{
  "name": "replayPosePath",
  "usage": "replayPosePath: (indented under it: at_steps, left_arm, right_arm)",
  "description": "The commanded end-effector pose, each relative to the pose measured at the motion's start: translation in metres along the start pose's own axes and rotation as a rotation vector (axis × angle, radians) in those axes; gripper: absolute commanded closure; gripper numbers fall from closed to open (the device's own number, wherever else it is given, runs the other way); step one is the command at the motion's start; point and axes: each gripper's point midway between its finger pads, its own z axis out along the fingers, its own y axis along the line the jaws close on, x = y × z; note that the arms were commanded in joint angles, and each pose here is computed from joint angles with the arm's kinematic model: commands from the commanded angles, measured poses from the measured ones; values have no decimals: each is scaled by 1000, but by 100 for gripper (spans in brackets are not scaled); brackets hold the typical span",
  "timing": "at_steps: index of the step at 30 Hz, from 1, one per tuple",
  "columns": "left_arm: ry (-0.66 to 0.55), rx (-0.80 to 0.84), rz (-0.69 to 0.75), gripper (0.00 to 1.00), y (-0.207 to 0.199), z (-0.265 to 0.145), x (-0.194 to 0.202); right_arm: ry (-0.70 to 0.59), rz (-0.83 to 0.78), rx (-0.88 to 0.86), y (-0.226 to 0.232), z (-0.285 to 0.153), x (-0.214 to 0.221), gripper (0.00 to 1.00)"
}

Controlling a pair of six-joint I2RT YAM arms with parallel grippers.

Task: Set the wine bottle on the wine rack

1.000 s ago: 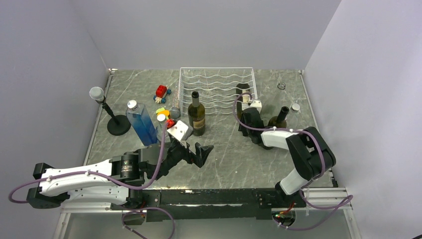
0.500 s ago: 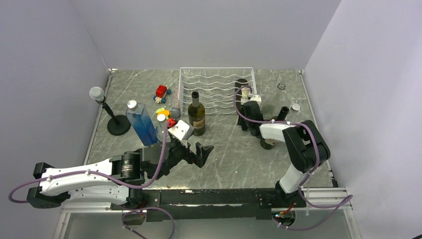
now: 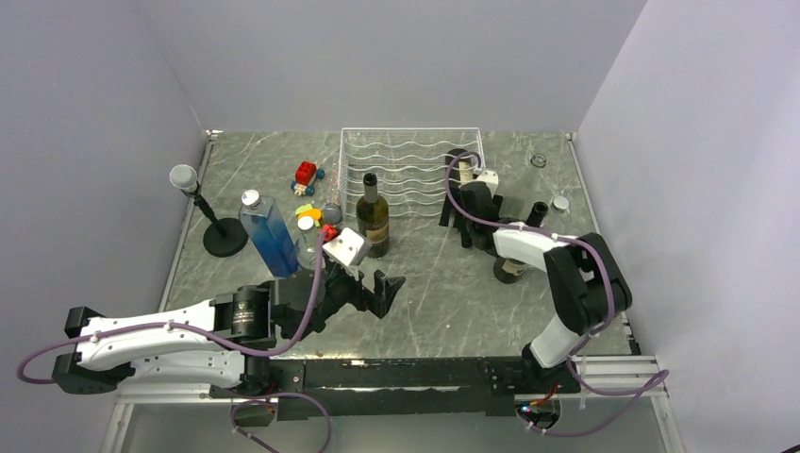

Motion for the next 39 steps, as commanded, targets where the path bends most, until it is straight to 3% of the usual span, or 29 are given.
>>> replayPosePath:
  at_steps: [1,11,19,25,33,39]
  left_arm:
    - [-53,-49,-64,1,5,-4,-28]
    - [-40,-106,-103,1,15,-12,-42]
    - [-86,-62,-165,1,20,-33,-60]
    - [-109,-34,-198,1,24,-44,-65]
    - [-90,-47,-232,1,33,-53,-59]
    - [-80,-13,-226,1,34,-60,-54]
  right_arm:
    - [-107,9,3,11,-32,-43,3]
    - [-211,-94,-68,47,-109,-87,0]
    - [-365,-247,-692,128,-219,-114,4]
    - [-354,-319,-960,175,-260,-106,11]
    - [-381,-381,-943,218,-261,-109,3]
    - [-364,-404,-894,246,-242,-107,4]
